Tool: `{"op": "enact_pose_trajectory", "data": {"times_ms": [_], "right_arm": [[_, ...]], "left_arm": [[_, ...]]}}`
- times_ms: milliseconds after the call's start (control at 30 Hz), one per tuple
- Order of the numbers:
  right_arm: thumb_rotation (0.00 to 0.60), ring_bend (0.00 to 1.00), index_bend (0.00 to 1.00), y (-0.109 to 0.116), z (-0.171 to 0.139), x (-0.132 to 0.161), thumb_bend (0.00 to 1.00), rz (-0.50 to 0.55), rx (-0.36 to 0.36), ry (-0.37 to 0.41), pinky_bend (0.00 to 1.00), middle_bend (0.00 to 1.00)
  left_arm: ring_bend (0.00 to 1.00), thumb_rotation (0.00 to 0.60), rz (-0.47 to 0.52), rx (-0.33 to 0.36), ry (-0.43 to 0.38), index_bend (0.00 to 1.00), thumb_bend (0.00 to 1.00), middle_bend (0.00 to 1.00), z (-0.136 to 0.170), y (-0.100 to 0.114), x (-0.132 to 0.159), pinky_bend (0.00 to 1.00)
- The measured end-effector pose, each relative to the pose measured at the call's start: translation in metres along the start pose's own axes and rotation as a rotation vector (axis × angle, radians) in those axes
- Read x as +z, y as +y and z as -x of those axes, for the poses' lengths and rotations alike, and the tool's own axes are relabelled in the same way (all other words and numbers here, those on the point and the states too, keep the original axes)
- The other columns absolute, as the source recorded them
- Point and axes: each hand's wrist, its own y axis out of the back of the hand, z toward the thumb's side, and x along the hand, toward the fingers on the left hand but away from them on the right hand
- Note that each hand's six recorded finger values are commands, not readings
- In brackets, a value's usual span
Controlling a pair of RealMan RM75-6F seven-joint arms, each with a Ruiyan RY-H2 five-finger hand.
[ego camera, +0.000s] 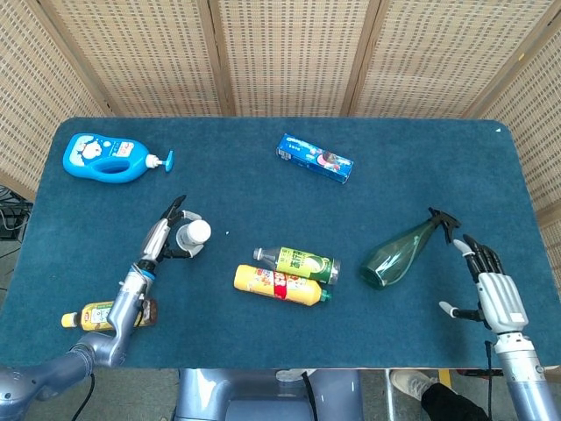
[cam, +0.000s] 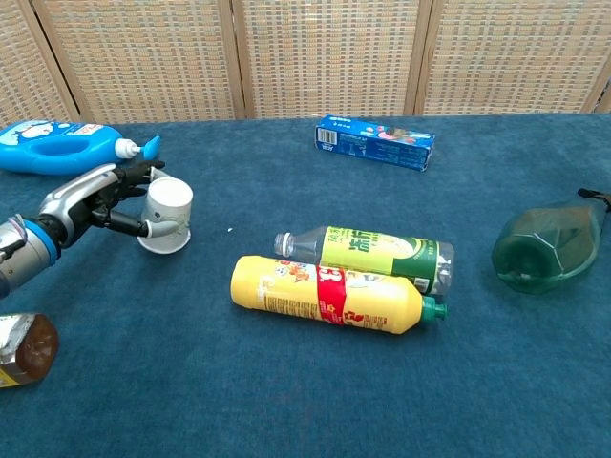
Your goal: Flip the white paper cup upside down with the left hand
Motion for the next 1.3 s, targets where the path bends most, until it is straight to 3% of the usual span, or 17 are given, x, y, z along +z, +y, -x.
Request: {"op": "enact_pose_trajectory", "data": {"times_ms": [267,500,700,1000,1300], "right_arm": [[0.6,0.0,0.0,-0.001,0.0,-0.001,0.11,-0.004,0.002,-0.002,0.0,0.0],[0.6,0.0,0.0,-0.002,0.0,-0.001,0.11,-0.005,0.004,-0.002,0.0,0.0],[0.6,0.0,0.0,-0.001,-0.001,-0.001,0.11,-0.009,0.002,-0.001,0.0,0.0],[0.6,0.0,0.0,-0.002,-0.001,-0.003,0.11,-0.045,0.014,-0.008,0.0,0.0],[0.6,0.0,0.0,-0.008,-0.003,0.0,0.11,-0.132,0.021,0.001,0.0,0.0]], "left_arm": [[0.0,0.6,0.01,-0.008,0.018,0.32,0.23,0.0,0.005,-0.007,-0.015,0.05],[0.0,0.6,0.007,0.005,-0.014,0.21,0.22,0.0,0.006,0.005,-0.01,0.04],[0.0,0.576,-0.014,0.049,-0.092,0.14,0.22,0.0,0.008,0.026,0.009,0.01],[0.0,0.568,-0.296,0.108,-0.126,0.13,0.24,0.0,0.028,0.068,0.025,0.0],[0.0,0.577,-0.742,0.184,-0.027,0.09,0.25,0.0,0.088,0.109,0.034,0.0]]}}
